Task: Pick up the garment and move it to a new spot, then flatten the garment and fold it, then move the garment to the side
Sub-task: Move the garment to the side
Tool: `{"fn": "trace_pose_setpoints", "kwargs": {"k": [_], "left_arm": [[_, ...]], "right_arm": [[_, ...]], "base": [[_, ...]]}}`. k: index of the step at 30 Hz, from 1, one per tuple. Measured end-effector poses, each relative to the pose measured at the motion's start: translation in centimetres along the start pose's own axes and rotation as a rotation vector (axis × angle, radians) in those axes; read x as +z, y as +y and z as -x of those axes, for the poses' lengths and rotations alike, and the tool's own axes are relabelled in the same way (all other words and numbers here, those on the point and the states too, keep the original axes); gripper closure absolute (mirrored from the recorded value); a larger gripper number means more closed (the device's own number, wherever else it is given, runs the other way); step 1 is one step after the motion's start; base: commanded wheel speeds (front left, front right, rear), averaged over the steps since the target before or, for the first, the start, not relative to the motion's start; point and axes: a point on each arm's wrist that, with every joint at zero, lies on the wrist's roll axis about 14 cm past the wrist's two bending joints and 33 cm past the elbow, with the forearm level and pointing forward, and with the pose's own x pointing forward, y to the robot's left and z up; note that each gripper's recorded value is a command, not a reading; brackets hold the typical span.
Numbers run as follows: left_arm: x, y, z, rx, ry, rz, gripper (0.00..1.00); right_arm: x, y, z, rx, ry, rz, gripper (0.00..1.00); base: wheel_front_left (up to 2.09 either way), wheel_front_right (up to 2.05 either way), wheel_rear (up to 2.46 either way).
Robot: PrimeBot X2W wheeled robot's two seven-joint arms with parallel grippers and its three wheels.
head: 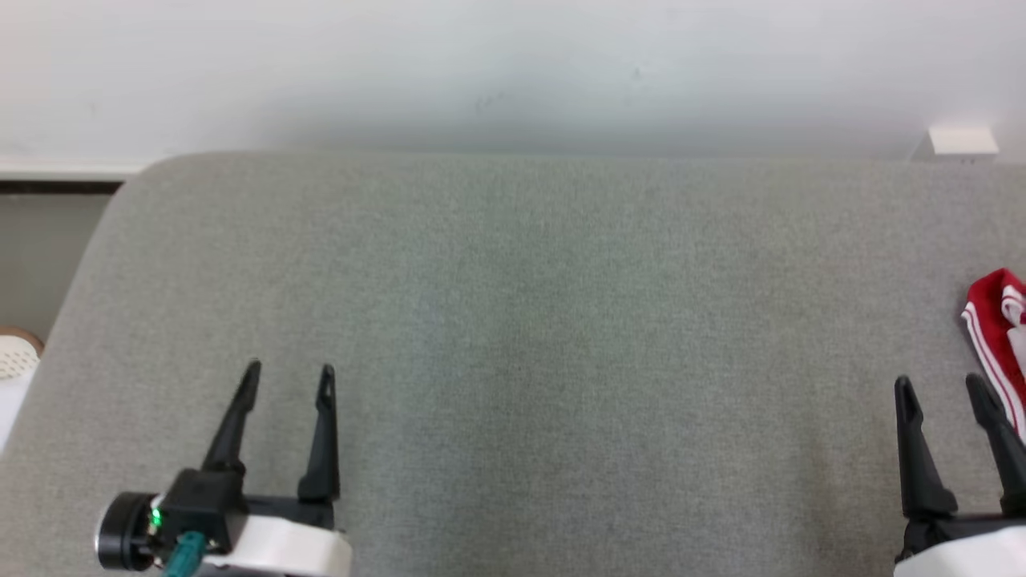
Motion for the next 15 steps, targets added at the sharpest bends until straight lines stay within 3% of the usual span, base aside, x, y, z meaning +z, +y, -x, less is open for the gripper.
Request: {"fn": "trace_pose_setpoints", "kwargs": {"k": [15], "left_arm": [[0.9, -0.1, 2.8, -0.018, 0.002, -0.005, 0.00]], "right_arm": [[1.6, 0.6, 4.0, 0.002, -0.005, 0.004, 0.00]], "base": [[0.00, 0.00, 0.00]]}}
